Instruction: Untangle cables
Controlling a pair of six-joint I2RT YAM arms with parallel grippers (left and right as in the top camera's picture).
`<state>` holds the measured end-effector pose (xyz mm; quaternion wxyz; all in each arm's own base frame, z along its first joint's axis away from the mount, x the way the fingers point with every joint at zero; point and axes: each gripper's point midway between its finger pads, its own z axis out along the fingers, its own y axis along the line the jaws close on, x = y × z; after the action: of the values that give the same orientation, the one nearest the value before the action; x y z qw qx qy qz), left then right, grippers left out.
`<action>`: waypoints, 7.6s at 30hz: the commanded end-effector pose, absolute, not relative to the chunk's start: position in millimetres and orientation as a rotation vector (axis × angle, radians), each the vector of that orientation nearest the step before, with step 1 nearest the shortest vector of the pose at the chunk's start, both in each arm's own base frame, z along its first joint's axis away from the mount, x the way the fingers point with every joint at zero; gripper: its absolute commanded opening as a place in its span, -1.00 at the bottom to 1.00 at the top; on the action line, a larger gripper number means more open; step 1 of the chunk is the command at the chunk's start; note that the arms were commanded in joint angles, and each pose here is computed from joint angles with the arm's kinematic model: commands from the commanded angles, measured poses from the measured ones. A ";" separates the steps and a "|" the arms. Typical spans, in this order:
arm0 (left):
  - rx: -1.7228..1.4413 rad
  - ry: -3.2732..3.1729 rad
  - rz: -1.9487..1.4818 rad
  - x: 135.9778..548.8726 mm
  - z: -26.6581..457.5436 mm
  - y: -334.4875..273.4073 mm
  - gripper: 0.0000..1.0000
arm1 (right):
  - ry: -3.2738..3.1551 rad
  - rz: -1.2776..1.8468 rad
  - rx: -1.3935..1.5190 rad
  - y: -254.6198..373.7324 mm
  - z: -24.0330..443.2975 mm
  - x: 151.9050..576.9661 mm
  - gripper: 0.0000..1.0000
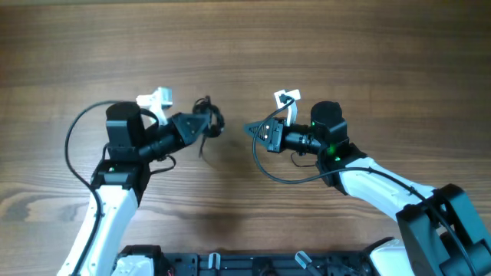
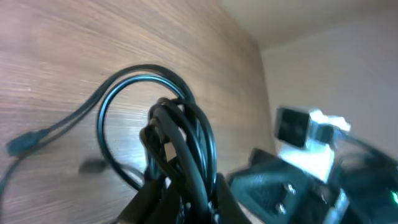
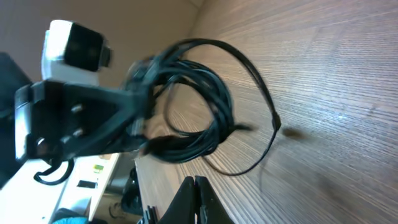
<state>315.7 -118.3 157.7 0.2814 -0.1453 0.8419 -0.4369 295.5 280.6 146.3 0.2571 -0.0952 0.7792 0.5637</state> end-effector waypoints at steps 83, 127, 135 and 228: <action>-1.315 2.095 -1.764 331.1 181.5 -184.2 -0.92 | 1.934 0.902 -0.295 306.4 122.4 329.8 0.46; 0.260 2.243 -1.430 273.6 160.9 -198.0 -0.92 | 1.805 1.919 0.355 244.9 240.1 345.2 -0.92; 0.086 2.371 -1.213 286.3 130.3 -178.0 -0.92 | 1.838 1.578 -0.134 258.9 210.7 332.1 -0.91; 0.919 1.711 -1.847 207.1 193.6 -207.7 -0.92 | 1.561 1.574 -1.003 214.9 191.8 265.1 0.78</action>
<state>232.3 -189.9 181.0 0.2497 0.2760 0.6799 -0.6319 286.8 199.1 183.0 0.3602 -0.3351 0.6387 0.5916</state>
